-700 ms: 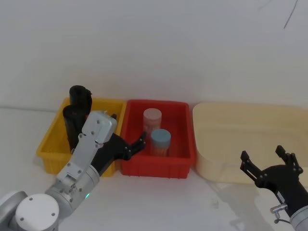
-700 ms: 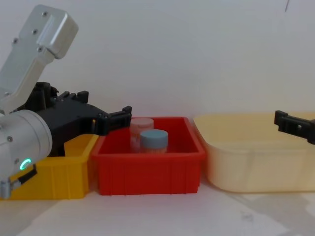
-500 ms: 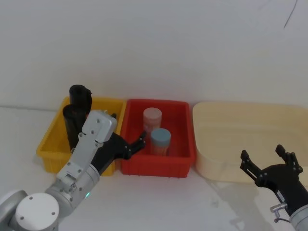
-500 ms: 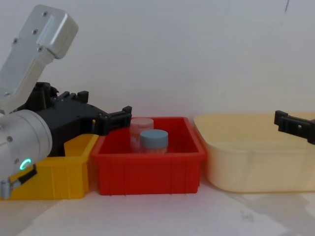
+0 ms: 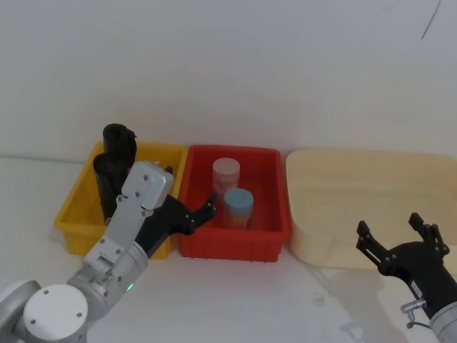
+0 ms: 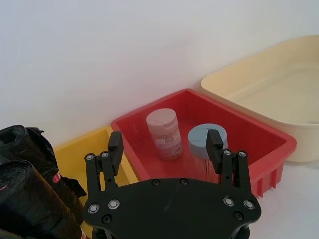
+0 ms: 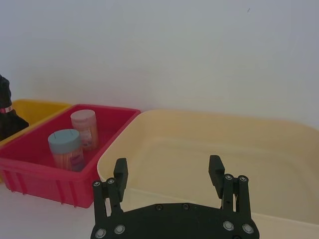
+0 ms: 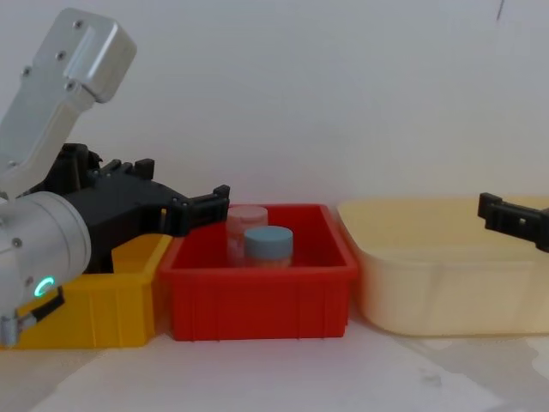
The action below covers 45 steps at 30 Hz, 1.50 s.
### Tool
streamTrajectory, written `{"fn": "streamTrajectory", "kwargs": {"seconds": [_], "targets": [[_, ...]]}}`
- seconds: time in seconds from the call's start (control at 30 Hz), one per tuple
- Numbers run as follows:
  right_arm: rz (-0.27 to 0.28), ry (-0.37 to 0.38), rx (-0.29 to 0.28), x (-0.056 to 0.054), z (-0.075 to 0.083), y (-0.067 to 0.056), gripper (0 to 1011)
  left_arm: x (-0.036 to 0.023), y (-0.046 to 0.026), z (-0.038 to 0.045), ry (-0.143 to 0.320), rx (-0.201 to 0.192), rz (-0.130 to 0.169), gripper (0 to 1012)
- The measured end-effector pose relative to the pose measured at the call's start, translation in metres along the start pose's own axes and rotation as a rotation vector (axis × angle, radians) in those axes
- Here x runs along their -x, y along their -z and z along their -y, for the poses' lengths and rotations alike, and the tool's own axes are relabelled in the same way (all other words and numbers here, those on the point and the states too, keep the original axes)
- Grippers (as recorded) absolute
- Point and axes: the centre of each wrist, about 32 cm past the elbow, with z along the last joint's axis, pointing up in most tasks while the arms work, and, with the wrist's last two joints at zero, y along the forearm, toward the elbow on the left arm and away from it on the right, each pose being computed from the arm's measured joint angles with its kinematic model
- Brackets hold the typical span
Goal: Pick up the garbage bag with the one hand and transfer it to the other hand.
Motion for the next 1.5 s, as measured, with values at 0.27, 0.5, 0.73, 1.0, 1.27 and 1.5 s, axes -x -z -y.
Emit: {"fn": "streamTrajectory", "kwargs": {"seconds": [0.27, 0.5, 0.73, 1.0, 1.27, 1.5], "targets": [[0.0, 0.0, 0.0, 0.0, 0.0, 0.0, 1001, 0.0, 0.0, 0.0, 0.0, 0.0, 0.0, 1001], [0.0, 0.0, 0.0, 0.0, 0.0, 0.0, 1001, 0.0, 0.0, 0.0, 0.0, 0.0, 0.0, 1001], [0.0, 0.0, 0.0, 0.0, 0.0, 0.0, 1001, 0.0, 0.0, 0.0, 0.0, 0.0, 0.0, 1001], [-0.003, -0.003, 0.004, 0.0, -0.001, -0.001, 1001, -0.0014, -0.0027, 0.0005, 0.002, 0.001, 0.001, 1001], [-0.031, -0.045, 0.022, 0.007, -0.009, -0.019, 1001, -0.0106, -0.0248, -0.0062, 0.007, 0.018, -0.018, 1001], [-0.051, -0.092, 0.032, 0.023, -0.021, -0.043, 1001, -0.023, -0.0445, -0.0327, -0.01, 0.027, -0.054, 1001]]}}
